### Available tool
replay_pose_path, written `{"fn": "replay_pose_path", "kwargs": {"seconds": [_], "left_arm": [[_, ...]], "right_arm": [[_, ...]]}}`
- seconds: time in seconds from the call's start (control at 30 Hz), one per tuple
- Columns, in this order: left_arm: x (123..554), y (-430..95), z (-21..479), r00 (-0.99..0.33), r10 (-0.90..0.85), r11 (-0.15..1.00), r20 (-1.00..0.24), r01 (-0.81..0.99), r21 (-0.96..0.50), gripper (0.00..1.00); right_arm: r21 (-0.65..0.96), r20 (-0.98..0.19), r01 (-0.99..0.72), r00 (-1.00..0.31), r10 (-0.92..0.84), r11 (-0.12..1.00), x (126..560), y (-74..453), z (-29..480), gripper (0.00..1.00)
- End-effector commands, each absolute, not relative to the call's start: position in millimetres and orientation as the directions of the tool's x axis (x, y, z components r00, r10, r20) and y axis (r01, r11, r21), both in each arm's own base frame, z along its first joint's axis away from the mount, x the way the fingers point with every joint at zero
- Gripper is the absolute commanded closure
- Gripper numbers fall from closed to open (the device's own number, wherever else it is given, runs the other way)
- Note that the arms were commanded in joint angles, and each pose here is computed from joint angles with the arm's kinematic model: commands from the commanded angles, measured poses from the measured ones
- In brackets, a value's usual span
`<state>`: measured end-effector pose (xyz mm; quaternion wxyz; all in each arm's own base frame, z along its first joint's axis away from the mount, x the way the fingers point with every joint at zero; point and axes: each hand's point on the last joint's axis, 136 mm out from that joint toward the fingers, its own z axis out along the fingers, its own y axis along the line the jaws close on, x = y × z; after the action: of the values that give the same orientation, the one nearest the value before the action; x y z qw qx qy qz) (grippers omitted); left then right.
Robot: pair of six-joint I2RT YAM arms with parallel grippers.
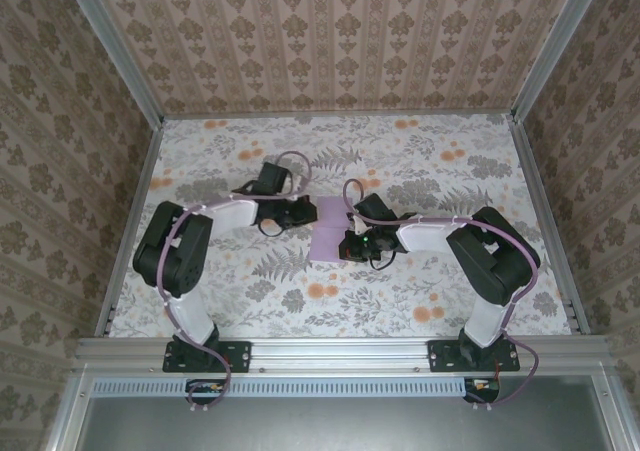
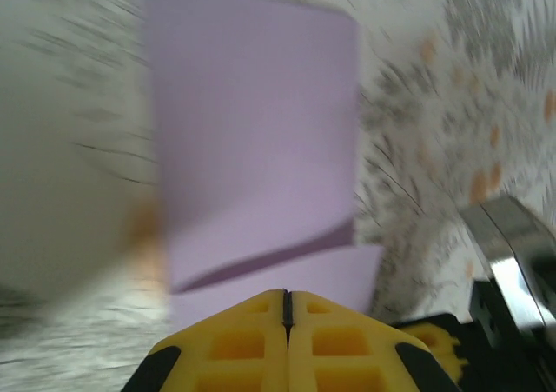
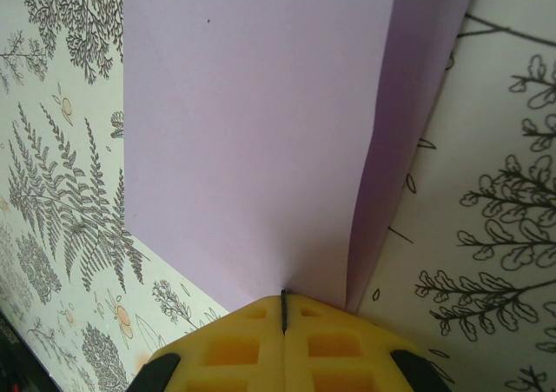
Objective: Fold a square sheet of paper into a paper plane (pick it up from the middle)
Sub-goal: Fold the triangle a second time at the center of the table.
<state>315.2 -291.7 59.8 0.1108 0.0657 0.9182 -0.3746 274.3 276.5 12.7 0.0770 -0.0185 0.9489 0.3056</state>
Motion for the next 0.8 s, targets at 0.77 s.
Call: {"fn": "replay_pose_path", "kwargs": {"seconds": [0.77], "left_arm": [[336.7,-256.9,38.7,-0.971,-0.021,0.747,-0.237,0.142,-0.649,0.98]], "right_arm": [[0.508,-0.056,-0.025,-0.998,0.004,0.861,251.2,255.8,0.5,1.00]]}}
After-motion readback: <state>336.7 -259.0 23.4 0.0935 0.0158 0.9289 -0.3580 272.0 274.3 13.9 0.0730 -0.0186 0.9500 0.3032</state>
